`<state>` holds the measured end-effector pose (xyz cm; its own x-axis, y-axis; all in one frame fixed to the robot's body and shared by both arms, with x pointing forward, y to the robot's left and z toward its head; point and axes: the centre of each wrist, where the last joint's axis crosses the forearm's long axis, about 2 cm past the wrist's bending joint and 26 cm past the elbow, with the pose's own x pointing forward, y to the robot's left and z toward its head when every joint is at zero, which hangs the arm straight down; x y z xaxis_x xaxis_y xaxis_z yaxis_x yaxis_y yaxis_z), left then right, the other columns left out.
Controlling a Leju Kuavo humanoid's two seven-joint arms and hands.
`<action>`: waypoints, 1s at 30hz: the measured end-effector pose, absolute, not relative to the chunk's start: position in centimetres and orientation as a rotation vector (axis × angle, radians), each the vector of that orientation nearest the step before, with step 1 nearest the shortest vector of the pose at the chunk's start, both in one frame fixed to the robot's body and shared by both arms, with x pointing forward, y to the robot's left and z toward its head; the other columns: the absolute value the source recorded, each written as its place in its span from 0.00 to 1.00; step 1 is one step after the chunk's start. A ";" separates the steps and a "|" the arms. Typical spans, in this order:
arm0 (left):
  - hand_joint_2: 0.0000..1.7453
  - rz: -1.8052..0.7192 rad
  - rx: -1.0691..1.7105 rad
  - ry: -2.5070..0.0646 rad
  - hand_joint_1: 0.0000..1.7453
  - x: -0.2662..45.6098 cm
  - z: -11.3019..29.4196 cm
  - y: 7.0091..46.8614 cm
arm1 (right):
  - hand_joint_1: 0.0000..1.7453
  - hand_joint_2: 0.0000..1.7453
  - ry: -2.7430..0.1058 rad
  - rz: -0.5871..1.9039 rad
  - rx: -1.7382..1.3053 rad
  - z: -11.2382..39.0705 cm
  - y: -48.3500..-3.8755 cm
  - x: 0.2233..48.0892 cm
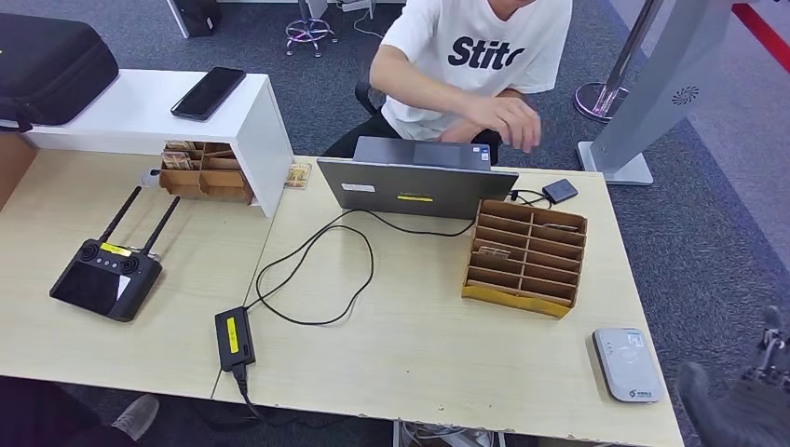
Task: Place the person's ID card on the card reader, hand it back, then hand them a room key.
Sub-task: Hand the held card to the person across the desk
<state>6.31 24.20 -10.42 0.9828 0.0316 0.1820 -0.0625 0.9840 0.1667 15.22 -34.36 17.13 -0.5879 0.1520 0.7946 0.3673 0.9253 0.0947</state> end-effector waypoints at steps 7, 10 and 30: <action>1.00 0.043 0.175 -0.172 0.00 6.4 -10.4 24.3 | 0.00 1.00 -2.199 -0.585 -0.294 15.8 -37.3 13.8; 1.00 0.043 0.176 -0.169 0.00 6.4 -10.4 24.3 | 0.00 1.00 -2.204 -0.661 -0.233 15.2 -38.1 13.2; 1.00 0.029 0.176 -0.170 0.00 6.4 -10.4 24.5 | 0.00 1.00 -2.062 -0.981 -0.063 8.3 -42.2 11.5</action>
